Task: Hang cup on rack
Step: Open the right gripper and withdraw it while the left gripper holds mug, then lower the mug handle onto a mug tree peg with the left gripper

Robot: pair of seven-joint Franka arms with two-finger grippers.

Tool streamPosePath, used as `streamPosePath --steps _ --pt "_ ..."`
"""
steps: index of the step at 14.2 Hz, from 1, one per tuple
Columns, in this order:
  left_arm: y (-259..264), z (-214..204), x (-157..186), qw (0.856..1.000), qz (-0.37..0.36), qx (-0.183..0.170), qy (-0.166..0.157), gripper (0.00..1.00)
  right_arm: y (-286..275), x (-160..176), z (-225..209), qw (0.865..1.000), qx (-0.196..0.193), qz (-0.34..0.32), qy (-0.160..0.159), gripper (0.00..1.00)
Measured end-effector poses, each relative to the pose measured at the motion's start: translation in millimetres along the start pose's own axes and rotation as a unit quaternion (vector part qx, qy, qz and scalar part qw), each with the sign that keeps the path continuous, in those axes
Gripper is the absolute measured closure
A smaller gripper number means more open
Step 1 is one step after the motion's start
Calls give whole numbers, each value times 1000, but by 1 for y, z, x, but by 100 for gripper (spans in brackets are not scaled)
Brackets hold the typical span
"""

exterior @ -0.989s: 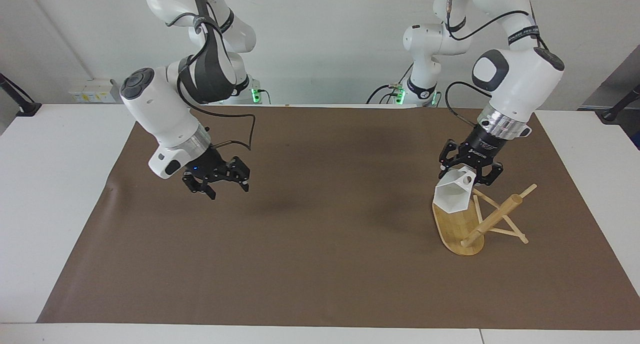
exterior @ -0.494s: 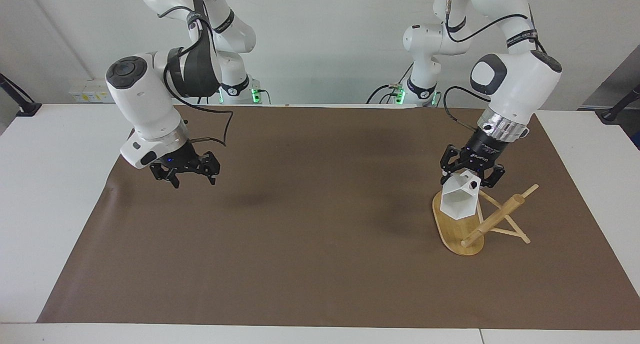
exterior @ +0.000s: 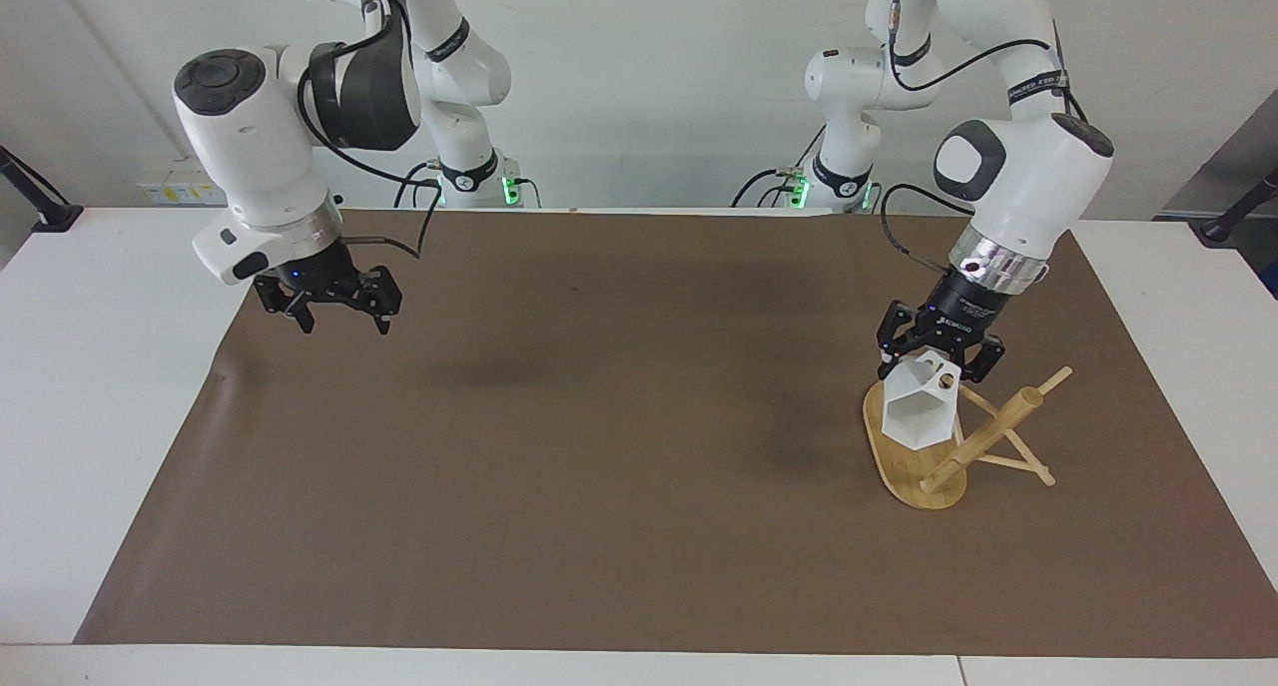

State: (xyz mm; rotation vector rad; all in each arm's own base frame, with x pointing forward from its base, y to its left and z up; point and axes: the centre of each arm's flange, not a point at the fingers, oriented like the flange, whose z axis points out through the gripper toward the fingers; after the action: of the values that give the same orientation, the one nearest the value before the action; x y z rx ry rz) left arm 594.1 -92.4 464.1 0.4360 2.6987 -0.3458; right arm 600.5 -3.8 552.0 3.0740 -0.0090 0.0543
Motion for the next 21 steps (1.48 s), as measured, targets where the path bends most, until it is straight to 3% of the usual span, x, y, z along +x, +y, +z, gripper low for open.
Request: streamPosePath --steps 9,16,21 --pt "16 4 -4 999 -31 -15 -25 28 63 -13 -32 999 13 42 8 0" --pt "30 11 -4 998 -50 -24 -36 28 64 -23 -56 999 10 40 26 0" --pt "36 12 -2 997 -56 -26 -36 28 64 -30 -71 999 11 40 17 0"
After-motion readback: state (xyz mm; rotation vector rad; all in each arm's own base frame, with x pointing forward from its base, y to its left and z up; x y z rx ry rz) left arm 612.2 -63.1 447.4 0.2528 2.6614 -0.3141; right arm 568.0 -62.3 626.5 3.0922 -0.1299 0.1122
